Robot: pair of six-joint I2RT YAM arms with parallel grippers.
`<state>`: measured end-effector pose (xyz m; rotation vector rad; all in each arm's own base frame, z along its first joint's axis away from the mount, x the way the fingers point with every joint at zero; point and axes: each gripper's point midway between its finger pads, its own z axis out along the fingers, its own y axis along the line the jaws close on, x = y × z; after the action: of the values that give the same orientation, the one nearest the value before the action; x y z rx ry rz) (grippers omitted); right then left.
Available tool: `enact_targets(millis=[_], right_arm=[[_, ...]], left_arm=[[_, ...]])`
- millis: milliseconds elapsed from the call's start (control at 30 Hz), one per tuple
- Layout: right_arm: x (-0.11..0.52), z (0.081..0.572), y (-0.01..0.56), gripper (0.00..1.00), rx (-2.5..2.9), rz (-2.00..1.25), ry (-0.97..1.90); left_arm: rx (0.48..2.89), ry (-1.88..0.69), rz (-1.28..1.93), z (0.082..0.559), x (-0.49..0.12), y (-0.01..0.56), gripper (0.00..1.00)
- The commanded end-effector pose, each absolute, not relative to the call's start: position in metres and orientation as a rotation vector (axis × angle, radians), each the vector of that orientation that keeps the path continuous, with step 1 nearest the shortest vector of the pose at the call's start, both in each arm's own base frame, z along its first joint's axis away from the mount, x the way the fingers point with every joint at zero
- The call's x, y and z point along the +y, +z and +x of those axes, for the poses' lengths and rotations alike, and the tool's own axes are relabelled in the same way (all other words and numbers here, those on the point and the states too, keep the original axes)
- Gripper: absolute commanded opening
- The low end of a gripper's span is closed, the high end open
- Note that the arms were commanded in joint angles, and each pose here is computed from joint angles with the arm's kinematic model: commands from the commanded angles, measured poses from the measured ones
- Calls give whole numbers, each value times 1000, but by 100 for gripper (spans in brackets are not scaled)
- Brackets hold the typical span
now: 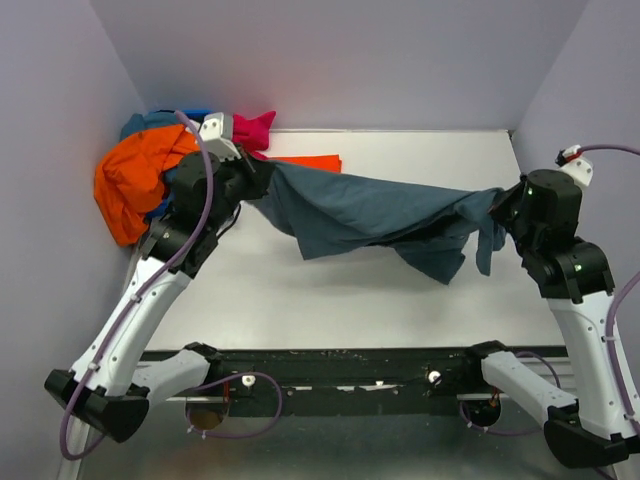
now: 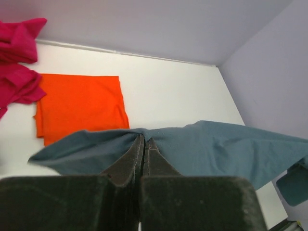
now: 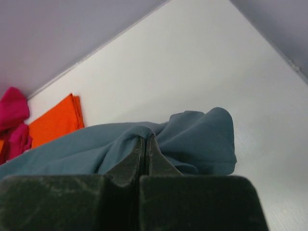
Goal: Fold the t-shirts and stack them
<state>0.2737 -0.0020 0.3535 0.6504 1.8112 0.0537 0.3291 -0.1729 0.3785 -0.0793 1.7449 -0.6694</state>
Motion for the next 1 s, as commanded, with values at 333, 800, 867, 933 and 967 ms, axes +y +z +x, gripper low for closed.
enact_targets(millis=[333, 800, 867, 933, 967], right_arm=[[121, 221, 281, 1, 2140, -23, 694], [154, 223, 179, 76, 2391, -35, 740], [156, 227, 179, 77, 2403, -32, 735], [156, 229, 174, 76, 2419, 8, 731], [155, 226, 167, 76, 2434, 25, 731]], left_arm=[[1940, -404, -230, 276, -107, 297, 0], [1997, -309, -477, 356, -82, 249, 0], [1986, -336, -537, 374, -76, 249, 0], [1961, -360, -599, 391, -67, 248, 0], [1957, -359, -630, 397, -61, 245, 0]])
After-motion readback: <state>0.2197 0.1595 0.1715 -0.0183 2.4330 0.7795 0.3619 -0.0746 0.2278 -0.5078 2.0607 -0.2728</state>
